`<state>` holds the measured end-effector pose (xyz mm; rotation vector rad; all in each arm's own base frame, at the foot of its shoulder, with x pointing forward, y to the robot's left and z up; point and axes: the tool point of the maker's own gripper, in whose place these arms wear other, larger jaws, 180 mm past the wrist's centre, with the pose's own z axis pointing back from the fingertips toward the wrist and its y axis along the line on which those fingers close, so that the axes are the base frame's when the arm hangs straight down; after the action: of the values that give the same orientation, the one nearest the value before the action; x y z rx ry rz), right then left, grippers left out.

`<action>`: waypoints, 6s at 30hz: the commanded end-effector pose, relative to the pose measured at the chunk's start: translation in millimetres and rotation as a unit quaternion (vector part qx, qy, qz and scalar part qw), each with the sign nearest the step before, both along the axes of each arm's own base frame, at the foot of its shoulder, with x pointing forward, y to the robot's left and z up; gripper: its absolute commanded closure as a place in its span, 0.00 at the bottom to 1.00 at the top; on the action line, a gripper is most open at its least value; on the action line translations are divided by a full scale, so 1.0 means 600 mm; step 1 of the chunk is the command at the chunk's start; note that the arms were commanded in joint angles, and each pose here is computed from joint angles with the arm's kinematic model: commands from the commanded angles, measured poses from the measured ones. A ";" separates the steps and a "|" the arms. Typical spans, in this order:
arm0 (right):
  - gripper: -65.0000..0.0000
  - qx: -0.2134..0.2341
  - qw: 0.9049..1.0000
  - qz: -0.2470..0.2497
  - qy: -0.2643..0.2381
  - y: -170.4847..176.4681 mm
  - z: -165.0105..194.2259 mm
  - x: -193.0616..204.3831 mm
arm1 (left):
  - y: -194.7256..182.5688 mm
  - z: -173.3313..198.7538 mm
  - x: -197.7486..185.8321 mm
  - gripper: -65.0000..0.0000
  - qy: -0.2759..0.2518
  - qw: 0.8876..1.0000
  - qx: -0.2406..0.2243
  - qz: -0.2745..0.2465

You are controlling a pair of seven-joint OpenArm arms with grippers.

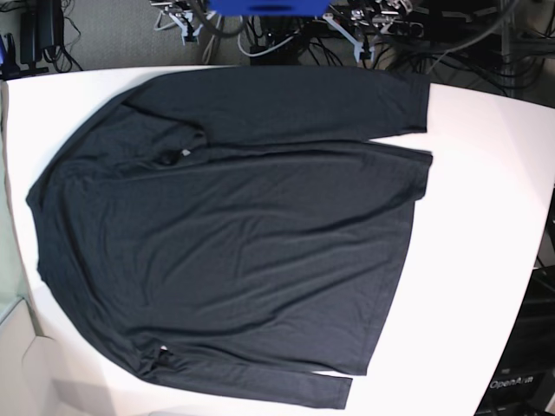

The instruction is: Fold the T-shirt properly

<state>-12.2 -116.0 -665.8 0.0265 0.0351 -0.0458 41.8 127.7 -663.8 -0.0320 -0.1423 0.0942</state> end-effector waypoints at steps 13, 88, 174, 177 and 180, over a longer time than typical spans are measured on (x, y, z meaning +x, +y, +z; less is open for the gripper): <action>1.00 -0.007 1.000 -0.001 0.001 -0.004 0.000 0.000 | -0.004 0.000 0.003 0.94 -0.004 1.000 -0.003 -0.003; 1.00 -0.007 1.000 -0.001 0.001 -0.004 0.000 -0.001 | -0.002 0.000 0.001 0.94 -0.003 1.000 -0.002 -0.005; 1.00 -0.082 0.809 0.039 -0.581 -0.102 0.403 -0.029 | 0.279 0.385 -0.154 0.95 -0.601 0.696 0.183 0.346; 1.00 -0.080 0.802 0.041 -0.591 -0.095 0.446 0.013 | 0.300 0.416 -0.118 0.95 -0.619 0.701 0.177 0.307; 1.00 -0.078 0.798 0.043 -0.596 -0.093 0.465 0.040 | 0.307 0.399 -0.112 0.95 -0.593 0.721 0.167 0.318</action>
<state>18.3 -176.2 -390.7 -0.1243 -1.2421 0.0639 -15.4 312.6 -435.6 0.3116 -1.4309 0.7290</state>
